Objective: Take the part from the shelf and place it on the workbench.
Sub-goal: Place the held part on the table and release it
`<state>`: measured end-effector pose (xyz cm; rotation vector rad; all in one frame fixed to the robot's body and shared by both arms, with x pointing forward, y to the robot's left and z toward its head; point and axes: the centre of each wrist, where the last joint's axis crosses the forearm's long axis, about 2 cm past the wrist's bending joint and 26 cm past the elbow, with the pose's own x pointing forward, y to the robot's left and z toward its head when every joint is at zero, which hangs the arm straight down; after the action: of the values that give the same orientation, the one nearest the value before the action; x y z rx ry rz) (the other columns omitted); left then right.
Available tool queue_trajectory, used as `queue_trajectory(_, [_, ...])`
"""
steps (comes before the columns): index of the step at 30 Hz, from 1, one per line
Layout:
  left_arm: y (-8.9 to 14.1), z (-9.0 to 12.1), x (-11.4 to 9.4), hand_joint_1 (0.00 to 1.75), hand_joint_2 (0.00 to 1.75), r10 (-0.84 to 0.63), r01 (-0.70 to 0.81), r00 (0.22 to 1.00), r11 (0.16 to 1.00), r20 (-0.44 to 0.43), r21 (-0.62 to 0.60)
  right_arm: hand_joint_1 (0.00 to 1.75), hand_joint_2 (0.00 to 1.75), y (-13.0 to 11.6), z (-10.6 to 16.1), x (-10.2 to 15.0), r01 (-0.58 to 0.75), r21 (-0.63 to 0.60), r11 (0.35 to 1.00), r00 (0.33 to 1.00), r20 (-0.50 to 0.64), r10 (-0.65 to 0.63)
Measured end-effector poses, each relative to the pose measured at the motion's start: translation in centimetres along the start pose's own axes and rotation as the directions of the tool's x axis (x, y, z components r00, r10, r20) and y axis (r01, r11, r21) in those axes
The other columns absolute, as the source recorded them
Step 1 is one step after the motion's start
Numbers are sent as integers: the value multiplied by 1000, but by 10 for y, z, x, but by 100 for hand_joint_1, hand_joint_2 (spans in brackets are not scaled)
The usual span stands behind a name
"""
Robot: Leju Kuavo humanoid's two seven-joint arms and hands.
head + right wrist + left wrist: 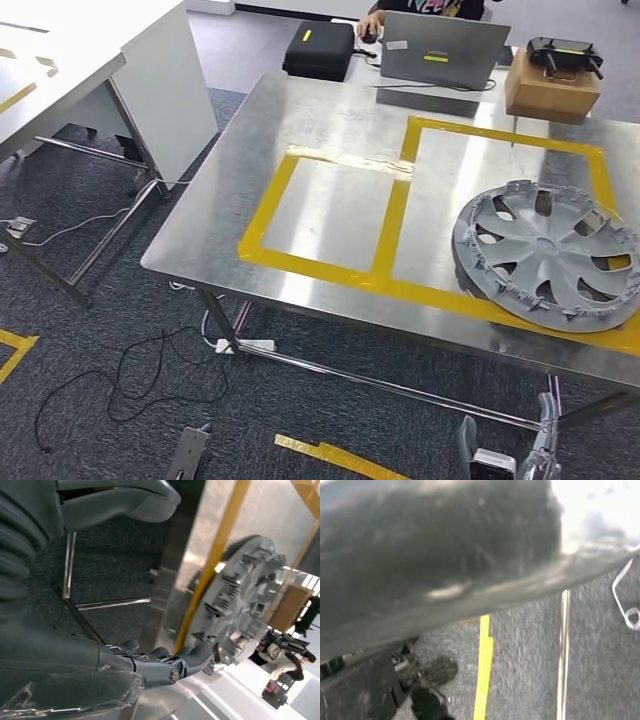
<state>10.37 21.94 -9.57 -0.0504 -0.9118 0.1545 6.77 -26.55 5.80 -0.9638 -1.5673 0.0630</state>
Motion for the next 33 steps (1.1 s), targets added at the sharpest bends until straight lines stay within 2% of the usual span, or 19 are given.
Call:
queue_trajectory(7, [0,3,-3,0,0,7,-7,1000,1000,-7,2,0,0,13,10,-20,-17,42,999,998,-64,20])
queue_trajectory(18, [2,4,-5,0,0,12,-11,1000,1000,-10,9,0,0,17,12,-26,-22,51,998,995,-96,27])
queue_trajectory(22, [8,4,-5,0,0,13,-13,1000,1000,-11,11,0,0,24,19,-34,-59,57,997,986,-155,67])
queue_trajectory(26, [15,3,-5,0,0,11,-10,1000,1000,-13,19,0,0,40,31,-58,-94,108,990,960,-254,119])
queue_trajectory(28, [17,4,-6,0,0,12,-12,1000,1000,-16,23,0,0,45,41,-77,-93,149,984,931,-338,139])
queue_trajectory(30, [19,7,-9,0,0,16,-15,1000,999,-23,30,0,0,46,55,-99,-67,203,977,872,-464,156])
queue_trajectory(33, [22,10,-13,0,0,25,-23,999,999,-29,46,0,0,50,76,-121,26,252,967,706,-690,160])
